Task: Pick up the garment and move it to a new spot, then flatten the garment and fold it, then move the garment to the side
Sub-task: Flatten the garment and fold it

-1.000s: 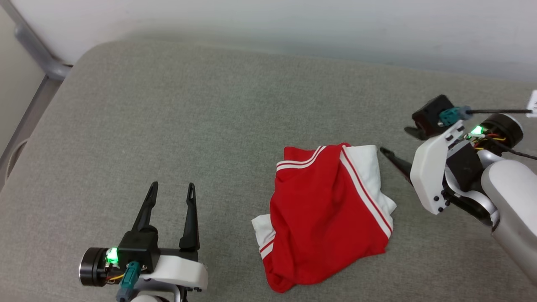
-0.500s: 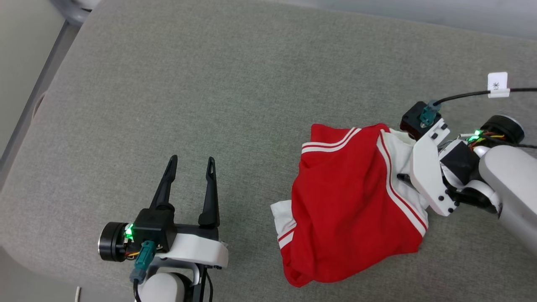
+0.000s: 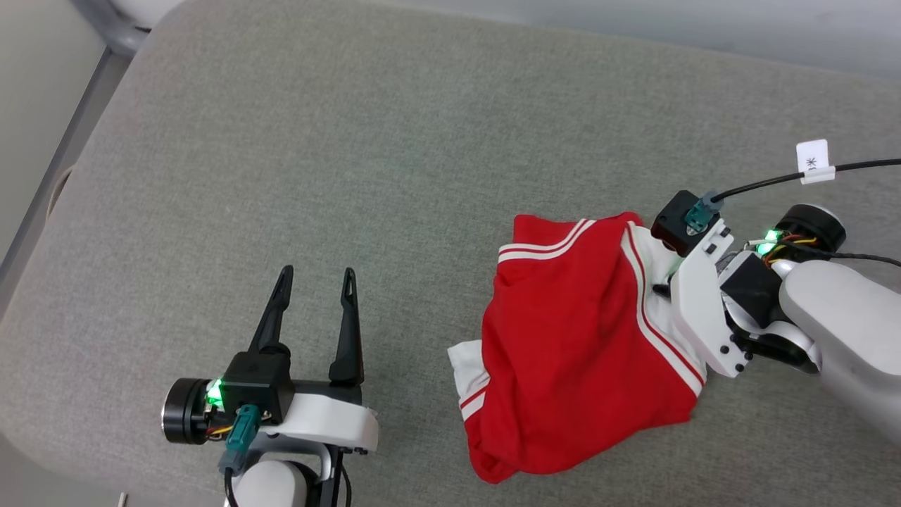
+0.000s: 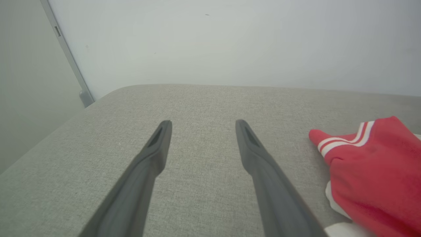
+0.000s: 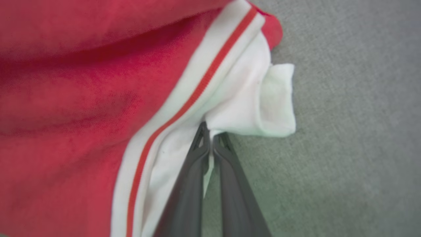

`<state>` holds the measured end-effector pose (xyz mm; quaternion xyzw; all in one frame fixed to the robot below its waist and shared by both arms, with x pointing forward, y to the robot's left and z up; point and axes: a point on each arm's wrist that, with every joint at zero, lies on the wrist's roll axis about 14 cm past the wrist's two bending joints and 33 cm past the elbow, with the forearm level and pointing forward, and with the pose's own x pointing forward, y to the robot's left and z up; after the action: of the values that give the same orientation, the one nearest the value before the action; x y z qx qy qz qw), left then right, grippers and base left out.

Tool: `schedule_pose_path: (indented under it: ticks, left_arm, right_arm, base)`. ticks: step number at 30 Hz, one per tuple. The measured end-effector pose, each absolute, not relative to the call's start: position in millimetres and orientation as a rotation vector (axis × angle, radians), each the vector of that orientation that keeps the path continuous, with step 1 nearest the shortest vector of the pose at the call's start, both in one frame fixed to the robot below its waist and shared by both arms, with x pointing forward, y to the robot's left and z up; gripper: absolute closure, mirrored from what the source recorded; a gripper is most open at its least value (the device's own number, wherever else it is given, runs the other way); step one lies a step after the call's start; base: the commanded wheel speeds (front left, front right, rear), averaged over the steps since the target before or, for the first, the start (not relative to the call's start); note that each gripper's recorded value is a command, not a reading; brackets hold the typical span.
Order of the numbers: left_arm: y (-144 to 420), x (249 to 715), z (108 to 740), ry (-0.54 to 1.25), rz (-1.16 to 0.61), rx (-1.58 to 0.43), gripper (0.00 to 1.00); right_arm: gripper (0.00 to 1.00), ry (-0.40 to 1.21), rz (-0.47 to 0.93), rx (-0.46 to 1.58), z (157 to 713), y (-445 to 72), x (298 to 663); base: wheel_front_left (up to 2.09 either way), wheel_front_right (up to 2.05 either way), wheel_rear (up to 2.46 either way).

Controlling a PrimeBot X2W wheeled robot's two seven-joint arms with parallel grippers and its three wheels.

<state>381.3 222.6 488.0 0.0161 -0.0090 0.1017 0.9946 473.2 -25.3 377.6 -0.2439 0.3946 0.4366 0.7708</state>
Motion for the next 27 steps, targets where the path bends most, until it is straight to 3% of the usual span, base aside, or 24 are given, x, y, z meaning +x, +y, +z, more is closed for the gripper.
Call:
schedule_pose_path:
  ticks: [7,11,18,27]
  left_arm:
    - [218,371,497,-0.044,0.185,0.033,0.0]
    - [212,366,498,-0.052,0.164,0.031,0.0]
    - [195,368,503,-0.071,0.101,0.019,0.0]
    - [180,372,503,-0.073,0.051,0.012,0.0]
  right_arm:
    - [1.0,0.594,0.926,-0.435,443,-22,483]
    - [1.0,0.525,0.879,-0.382,466,-45,475]
    - [1.0,0.526,0.682,-0.286,472,-124,459]
    - [1.0,0.696,0.398,-0.151,422,-224,416]
  base:
    - [0.0,0.0,0.0]
    - [0.0,0.0,0.0]
    - [0.0,0.0,0.0]
    - [0.0,0.0,0.0]
